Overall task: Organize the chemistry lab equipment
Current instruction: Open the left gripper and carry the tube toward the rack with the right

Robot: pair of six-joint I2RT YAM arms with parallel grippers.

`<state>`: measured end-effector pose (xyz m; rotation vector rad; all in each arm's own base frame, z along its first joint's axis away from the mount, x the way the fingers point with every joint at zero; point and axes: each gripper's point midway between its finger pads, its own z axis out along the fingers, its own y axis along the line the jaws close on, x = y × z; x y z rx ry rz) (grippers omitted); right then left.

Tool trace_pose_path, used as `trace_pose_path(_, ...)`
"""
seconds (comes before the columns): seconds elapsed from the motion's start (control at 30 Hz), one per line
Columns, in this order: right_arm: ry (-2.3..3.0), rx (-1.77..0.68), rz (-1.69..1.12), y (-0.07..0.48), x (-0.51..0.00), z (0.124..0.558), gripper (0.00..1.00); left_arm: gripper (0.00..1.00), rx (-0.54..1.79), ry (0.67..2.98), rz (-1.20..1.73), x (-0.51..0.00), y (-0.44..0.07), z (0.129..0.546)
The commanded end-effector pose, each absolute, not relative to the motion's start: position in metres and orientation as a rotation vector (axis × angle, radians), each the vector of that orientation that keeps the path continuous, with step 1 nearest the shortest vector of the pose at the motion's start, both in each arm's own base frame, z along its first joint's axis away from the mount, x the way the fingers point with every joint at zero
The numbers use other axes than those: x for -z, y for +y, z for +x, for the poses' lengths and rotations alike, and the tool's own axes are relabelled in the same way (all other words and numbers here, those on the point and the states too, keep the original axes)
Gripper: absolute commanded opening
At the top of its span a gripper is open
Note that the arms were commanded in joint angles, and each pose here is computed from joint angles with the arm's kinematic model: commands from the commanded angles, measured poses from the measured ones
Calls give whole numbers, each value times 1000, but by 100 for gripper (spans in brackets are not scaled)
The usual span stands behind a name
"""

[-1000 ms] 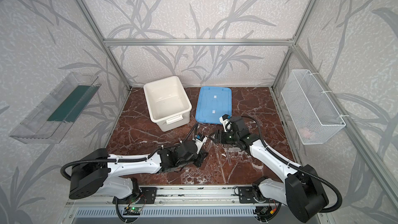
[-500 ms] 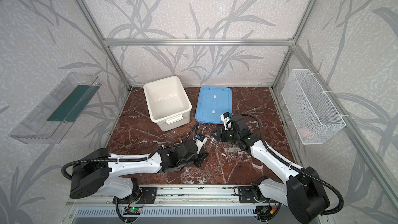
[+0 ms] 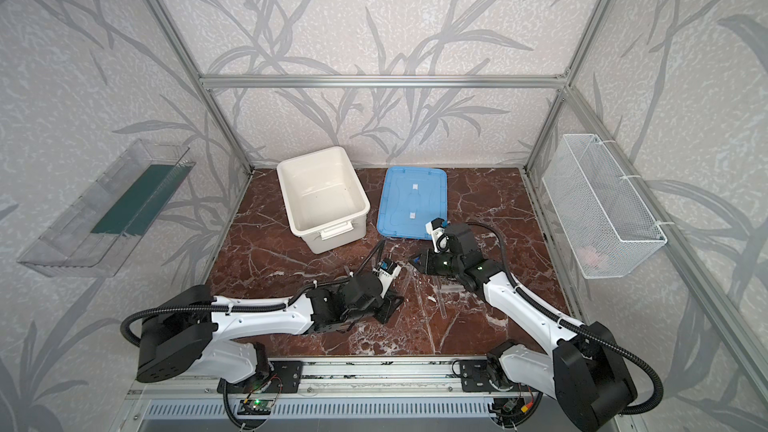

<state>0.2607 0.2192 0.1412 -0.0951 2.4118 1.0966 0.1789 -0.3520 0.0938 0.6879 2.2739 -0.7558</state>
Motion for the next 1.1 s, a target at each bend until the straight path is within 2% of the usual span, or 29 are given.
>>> trace_pose_path(0.0,2387,-1074,-110,215,-144,258,19,79,808,2216,708,-111,-364,180)
trace_pose_path(0.03,2380,-1067,-110,214,-145,258,19,88,817,2214,703,-113,-365,180)
trace_pose_path(0.13,2365,-1019,-116,207,-149,257,19,99,866,2199,648,-127,-368,181)
trace_pose_path(0.53,2099,-644,-116,146,-197,256,19,99,1143,2058,203,-214,-374,198)
trace_pose_path(0.77,2002,-368,-44,99,-216,259,19,99,1075,2187,117,-210,-377,202)
trace_pose_path(1.07,1872,-159,-43,76,-237,278,19,99,1117,2275,161,-197,-413,195)
